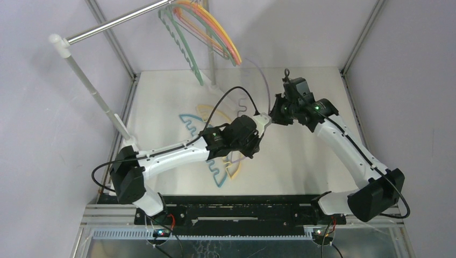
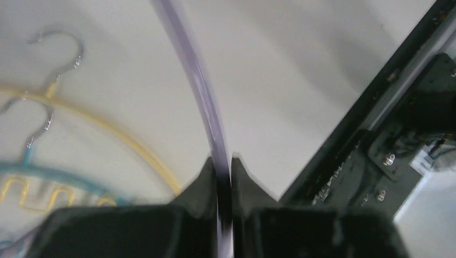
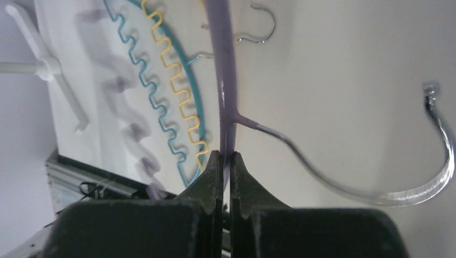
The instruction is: Organize the hangers
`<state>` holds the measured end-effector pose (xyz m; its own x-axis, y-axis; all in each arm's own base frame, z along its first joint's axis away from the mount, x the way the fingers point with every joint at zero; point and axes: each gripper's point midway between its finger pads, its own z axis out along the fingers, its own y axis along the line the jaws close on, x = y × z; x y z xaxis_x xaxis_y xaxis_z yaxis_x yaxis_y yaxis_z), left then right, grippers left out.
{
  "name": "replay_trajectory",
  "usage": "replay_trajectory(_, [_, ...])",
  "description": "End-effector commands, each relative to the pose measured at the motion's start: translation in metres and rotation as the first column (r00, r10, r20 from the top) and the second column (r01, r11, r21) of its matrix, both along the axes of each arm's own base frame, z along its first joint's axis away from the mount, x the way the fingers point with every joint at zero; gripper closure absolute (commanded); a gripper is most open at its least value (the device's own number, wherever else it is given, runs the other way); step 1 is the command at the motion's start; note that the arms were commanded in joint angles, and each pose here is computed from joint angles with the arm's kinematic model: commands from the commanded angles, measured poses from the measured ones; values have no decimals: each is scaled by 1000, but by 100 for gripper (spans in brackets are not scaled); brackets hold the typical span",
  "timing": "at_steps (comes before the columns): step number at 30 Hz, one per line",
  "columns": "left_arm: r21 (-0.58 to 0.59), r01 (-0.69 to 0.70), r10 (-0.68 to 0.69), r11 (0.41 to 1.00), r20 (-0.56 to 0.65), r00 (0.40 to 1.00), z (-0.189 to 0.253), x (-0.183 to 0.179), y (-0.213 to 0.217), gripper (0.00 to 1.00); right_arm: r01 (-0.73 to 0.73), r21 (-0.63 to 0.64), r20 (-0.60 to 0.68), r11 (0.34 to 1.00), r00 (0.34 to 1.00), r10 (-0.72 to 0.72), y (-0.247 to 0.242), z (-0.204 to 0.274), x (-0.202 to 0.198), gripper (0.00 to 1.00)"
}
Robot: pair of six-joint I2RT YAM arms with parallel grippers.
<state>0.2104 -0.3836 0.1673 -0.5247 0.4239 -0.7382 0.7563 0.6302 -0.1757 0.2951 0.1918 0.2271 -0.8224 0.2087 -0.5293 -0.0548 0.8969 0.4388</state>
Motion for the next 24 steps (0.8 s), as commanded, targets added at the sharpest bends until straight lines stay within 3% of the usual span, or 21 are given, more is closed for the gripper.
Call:
replay_trajectory(1, [2,3,-3,1000,4,1000,-7,-3,2,100,-39,117,95,992,995,28,15,50,-12,100])
replay_trajectory(6, [22,9,-8,1000,-27,1000,-19,-14,16,100,-40,106,90,994,996,31,10,49,-18,99])
replay_trajectory(12, [48,-21,24,999,-83,996,-41,-33,45,100,-64,86,68,994,996,58,3,45,-36,51])
replay_trajectory(17, [63,-82,89,995,-117,989,-56,-45,73,100,-87,78,90,993,993,80,-7,47,-56,26])
replay_trajectory(20, [35,-144,147,989,-114,983,-49,-48,87,100,-32,58,149,998,989,23,-23,56,-50,19])
replay_trajectory(24, [-15,-248,246,969,-82,966,-19,-43,109,100,40,64,191,997,980,-51,-41,61,-33,16])
